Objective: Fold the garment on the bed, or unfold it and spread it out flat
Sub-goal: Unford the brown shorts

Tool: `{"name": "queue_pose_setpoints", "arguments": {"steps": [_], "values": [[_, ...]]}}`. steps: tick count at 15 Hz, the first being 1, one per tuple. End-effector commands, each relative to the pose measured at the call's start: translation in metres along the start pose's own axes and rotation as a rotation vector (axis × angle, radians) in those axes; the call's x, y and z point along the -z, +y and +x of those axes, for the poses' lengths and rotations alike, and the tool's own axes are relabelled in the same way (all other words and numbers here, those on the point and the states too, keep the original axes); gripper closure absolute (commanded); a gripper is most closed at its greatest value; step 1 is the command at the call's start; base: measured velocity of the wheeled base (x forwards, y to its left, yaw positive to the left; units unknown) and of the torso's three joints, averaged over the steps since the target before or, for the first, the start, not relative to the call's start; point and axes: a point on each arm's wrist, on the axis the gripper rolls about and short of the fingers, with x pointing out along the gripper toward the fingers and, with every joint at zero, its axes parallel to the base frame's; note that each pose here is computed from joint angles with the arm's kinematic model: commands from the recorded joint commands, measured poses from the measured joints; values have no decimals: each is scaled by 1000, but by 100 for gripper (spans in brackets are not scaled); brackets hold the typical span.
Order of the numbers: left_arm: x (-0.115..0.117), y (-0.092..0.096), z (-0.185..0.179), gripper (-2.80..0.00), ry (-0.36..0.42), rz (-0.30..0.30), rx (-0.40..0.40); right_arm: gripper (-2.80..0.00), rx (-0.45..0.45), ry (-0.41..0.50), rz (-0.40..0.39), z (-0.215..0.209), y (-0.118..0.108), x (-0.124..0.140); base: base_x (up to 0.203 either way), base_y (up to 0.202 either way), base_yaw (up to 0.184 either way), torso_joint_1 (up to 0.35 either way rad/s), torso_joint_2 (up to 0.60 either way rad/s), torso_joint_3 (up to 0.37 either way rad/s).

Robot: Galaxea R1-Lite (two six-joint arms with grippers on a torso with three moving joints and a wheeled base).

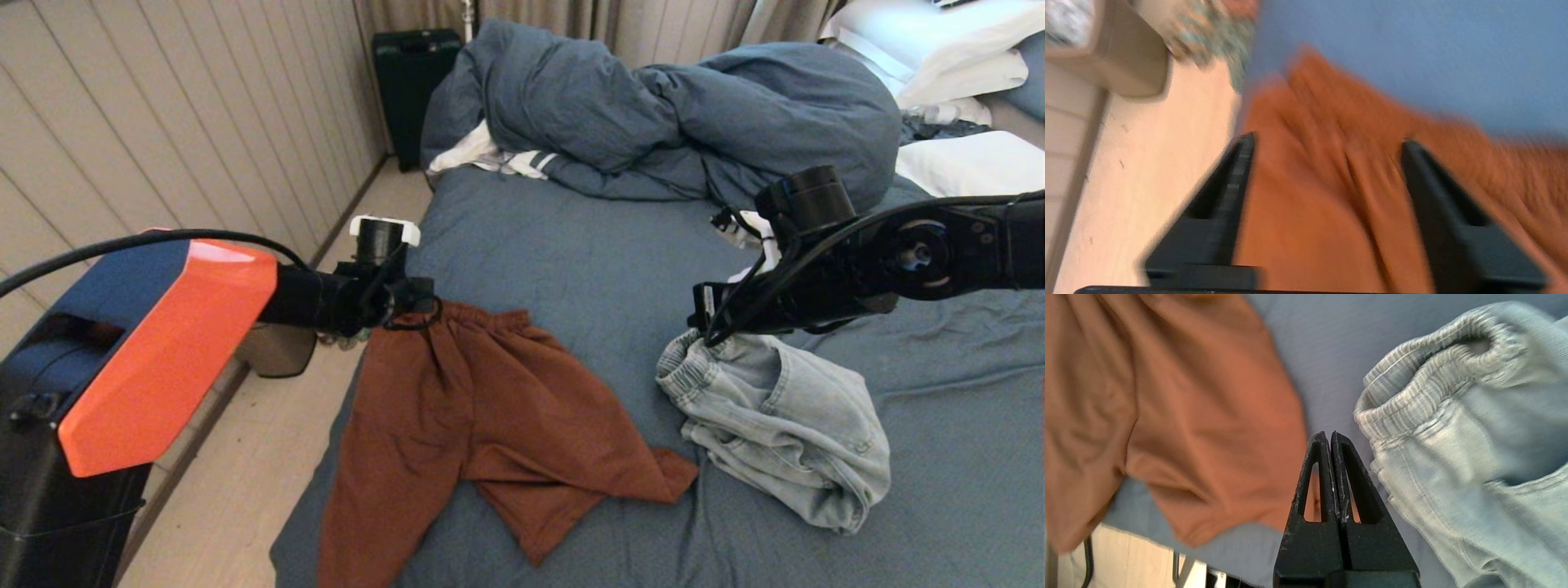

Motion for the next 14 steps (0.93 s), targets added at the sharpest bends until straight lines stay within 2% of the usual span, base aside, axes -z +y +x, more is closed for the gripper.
{"name": "queue_pose_setpoints", "arguments": {"steps": [1,4,6,8,11,14], "values": [[3,-24,-55,0,35,24,77,0,-25,2,-19,-8,11,5,0,0,0,0,0,0],[53,-67,-106,0,171,41,184,0,-57,55,-52,-2,26,17,0,0,0,0,0,0],[93,-82,-135,0,275,47,220,0,-71,126,-73,19,38,31,0,0,0,0,0,0],[125,-88,-161,0,352,61,238,0,-67,195,-83,28,42,40,0,0,0,0,0,0],[163,-100,-194,0,391,123,311,0,-56,279,-93,47,45,52,0,0,0,0,0,0],[200,-121,-202,0,388,197,297,0,-39,377,-106,81,49,73,0,0,0,0,0,0]]}}
